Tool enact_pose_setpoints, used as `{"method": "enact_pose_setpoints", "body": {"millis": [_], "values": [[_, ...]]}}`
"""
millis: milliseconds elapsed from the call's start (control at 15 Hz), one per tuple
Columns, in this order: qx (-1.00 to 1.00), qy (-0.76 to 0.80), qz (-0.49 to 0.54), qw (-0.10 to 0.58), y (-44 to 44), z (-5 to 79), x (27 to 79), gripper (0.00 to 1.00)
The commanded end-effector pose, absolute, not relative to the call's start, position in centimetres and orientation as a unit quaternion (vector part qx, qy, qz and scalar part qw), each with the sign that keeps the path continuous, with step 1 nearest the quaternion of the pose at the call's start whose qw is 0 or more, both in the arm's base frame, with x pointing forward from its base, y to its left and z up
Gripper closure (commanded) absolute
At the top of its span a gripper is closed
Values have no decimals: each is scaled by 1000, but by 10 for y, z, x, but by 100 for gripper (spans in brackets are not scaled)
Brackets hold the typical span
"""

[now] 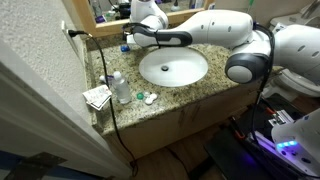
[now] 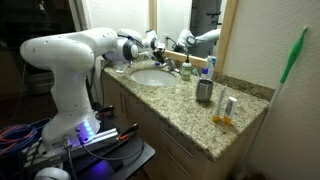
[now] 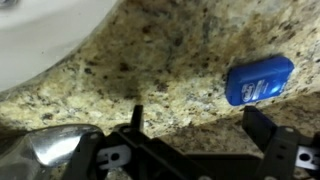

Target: Pick up the blue object and put it on right

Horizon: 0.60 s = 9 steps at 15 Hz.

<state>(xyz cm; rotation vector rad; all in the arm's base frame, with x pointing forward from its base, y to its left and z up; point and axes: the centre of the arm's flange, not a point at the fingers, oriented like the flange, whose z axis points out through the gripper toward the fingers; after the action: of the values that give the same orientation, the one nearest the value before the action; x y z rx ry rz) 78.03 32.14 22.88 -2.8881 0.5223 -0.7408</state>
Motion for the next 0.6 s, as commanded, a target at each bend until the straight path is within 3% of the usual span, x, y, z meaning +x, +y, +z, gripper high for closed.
{"method": "enact_pose_setpoints", "body": {"millis": [0, 533], "values": [[-955, 163, -241, 56, 325, 225, 785, 0], [-968, 127, -213, 42, 338, 217, 788, 0]]}}
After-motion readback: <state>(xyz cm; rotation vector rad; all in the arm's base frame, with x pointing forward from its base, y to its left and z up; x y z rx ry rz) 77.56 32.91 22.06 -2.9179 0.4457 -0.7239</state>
